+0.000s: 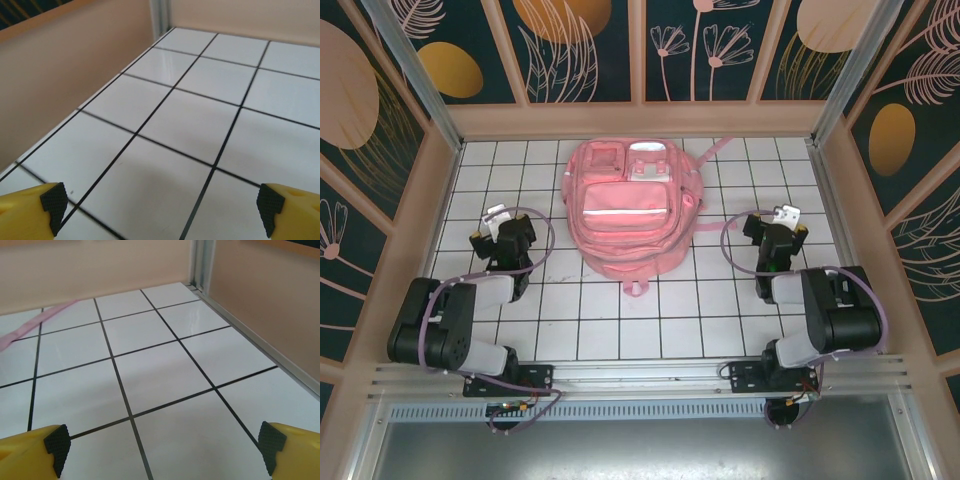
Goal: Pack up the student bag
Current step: Reset both arms
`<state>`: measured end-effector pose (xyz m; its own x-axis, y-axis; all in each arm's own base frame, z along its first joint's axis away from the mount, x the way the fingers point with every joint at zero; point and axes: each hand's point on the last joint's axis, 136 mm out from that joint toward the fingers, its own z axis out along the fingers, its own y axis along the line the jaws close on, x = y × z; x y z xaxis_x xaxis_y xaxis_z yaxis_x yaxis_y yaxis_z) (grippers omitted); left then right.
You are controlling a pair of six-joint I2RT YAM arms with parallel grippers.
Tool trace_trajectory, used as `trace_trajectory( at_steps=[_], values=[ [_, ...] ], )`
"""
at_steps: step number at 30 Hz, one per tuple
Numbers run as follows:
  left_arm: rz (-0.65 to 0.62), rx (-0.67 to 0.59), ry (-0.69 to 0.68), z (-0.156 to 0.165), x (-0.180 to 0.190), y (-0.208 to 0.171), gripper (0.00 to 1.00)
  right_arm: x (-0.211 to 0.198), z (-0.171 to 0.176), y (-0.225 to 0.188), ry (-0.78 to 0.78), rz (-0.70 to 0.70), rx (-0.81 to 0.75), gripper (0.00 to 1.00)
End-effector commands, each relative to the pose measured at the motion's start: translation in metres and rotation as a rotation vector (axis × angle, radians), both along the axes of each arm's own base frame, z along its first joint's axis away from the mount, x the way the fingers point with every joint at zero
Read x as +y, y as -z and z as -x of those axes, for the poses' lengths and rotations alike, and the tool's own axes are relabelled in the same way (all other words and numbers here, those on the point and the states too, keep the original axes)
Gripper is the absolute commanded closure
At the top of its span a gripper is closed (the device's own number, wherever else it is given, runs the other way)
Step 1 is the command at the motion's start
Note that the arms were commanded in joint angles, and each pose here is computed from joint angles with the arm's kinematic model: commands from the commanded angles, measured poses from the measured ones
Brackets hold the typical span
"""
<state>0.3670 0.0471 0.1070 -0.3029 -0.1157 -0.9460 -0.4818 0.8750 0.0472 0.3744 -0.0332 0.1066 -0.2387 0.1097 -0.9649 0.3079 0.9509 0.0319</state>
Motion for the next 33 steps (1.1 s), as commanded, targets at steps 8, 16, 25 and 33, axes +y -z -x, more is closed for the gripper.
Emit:
trace_trajectory(
  at_steps=[8, 16, 25, 33],
  values=[
    [-0.017, -0.227, 0.249, -0.015, -0.022, -0.036, 0.01, 0.014, 0.000, -0.016, -0.197, -0.054, -0.141, 0.01],
    [0.017, -0.265, 0.342, -0.008, -0.026, -0.030, 0.01, 0.018, -0.001, -0.015, -0.218, -0.052, -0.138, 0.01],
    [0.016, -0.262, 0.342, -0.007, -0.026, -0.030, 0.01, 0.018, -0.001, -0.015, -0.219, -0.051, -0.135, 0.01],
    [0.016, -0.258, 0.346, -0.008, -0.027, -0.029, 0.01, 0.017, -0.001, -0.015, -0.218, -0.051, -0.137, 0.01]
  ],
)
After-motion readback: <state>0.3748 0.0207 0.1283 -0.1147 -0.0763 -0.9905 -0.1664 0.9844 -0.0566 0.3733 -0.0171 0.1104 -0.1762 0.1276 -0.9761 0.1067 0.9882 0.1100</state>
